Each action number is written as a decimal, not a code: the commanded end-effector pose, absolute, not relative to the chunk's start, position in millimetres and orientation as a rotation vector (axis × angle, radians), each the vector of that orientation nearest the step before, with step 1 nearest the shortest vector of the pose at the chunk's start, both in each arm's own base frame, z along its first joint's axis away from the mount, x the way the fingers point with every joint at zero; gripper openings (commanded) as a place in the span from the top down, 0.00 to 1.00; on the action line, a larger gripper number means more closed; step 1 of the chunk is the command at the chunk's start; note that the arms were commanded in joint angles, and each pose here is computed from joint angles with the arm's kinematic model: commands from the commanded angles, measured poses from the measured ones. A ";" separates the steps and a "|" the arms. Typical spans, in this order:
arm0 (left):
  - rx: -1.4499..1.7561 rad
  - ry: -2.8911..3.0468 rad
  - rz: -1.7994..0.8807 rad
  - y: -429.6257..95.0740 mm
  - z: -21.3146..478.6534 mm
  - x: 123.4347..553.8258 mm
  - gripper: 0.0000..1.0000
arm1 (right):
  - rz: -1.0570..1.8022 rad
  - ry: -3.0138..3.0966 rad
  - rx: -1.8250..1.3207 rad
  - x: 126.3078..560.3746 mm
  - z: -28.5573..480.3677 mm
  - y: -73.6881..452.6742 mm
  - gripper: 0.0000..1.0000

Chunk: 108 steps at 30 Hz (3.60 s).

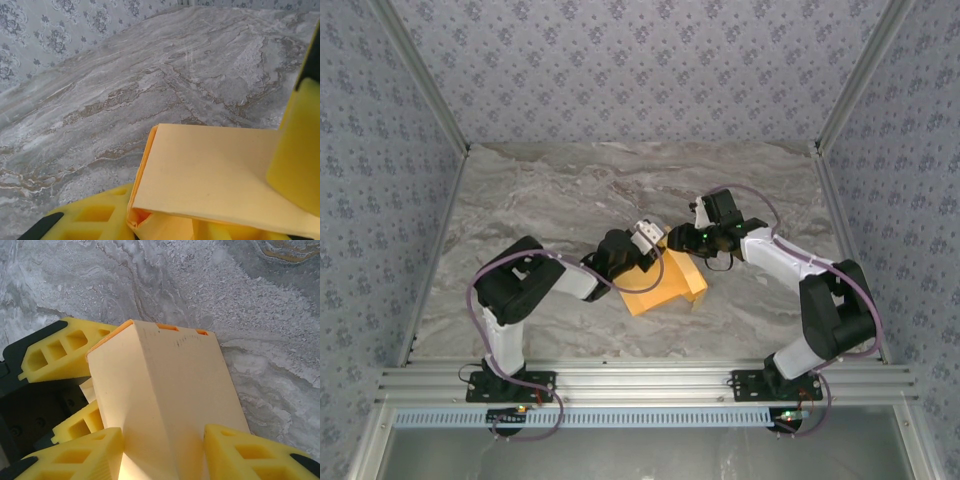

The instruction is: Fold the paper box

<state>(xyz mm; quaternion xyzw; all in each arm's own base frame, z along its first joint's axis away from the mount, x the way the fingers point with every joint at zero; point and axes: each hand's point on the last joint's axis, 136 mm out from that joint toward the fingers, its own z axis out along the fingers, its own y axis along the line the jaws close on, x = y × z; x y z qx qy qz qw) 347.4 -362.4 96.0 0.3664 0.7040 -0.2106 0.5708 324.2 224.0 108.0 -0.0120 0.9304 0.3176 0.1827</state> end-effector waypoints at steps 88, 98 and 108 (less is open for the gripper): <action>0.892 1.616 -0.510 -393.0 75.6 325.6 0.91 | 1.134 2.657 0.046 308.3 133.3 216.7 0.43; 0.883 1.628 -0.596 -404.2 65.2 326.9 0.78 | 0.787 2.623 -0.066 333.8 141.1 187.2 0.35; 0.829 1.591 -0.671 -393.3 86.9 326.0 0.55 | 0.729 2.634 -0.125 336.3 140.4 181.3 0.35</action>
